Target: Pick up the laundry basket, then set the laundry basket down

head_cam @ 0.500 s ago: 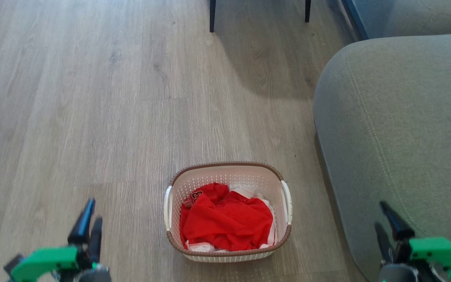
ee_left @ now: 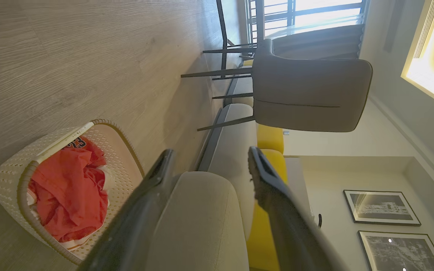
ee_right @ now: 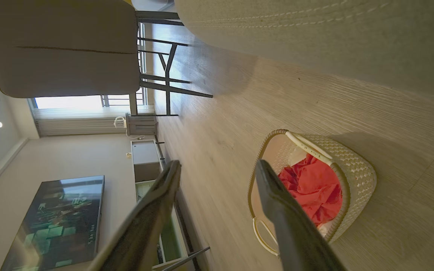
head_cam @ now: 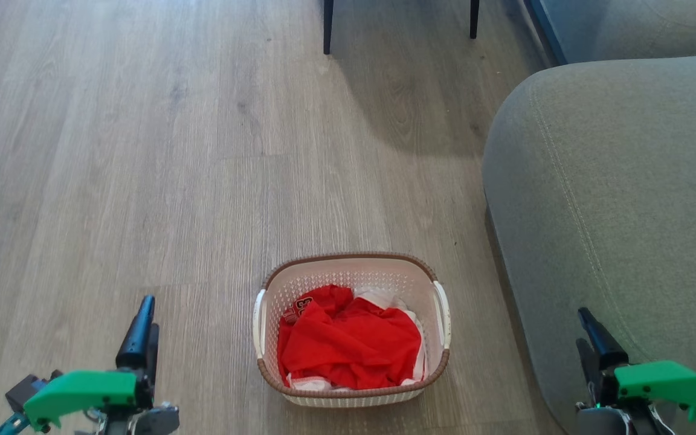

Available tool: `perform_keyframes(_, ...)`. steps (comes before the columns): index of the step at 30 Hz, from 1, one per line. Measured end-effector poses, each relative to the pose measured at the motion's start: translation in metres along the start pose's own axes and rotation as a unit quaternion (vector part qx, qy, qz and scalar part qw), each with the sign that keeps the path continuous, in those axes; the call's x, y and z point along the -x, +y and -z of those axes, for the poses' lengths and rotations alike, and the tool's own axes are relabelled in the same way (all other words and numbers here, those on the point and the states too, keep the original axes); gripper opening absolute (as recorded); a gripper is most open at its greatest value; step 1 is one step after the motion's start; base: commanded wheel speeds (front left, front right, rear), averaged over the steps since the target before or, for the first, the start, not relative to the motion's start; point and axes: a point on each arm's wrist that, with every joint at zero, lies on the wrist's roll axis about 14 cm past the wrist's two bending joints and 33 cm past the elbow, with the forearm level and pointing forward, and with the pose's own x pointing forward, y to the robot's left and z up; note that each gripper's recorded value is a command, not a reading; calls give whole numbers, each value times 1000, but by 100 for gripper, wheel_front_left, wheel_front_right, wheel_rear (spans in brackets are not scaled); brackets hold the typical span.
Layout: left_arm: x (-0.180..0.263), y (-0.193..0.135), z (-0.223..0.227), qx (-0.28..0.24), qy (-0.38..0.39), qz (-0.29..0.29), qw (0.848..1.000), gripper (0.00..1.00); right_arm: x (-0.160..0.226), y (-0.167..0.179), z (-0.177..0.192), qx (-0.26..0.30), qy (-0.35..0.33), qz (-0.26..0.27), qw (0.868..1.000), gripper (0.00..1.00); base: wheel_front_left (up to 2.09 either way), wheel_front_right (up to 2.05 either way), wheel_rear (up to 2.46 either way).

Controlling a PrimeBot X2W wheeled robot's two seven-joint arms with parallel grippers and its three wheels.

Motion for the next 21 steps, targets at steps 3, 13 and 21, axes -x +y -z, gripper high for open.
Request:
perform_keyframes(3,0,-3,2,-21,3,3,1000,100,-1,4,2,19,1,-6,1000,100,0,0,0)
perform_keyframes(13,-2,-14,7,-98,3,12,995,100,-2,16,7,100,5,-24,995,100,0,0,0)
perform_keyframes(21,-2,-22,13,-181,5,25,983,100,-3,27,14,165,12,-43,985,100,0,0,0)
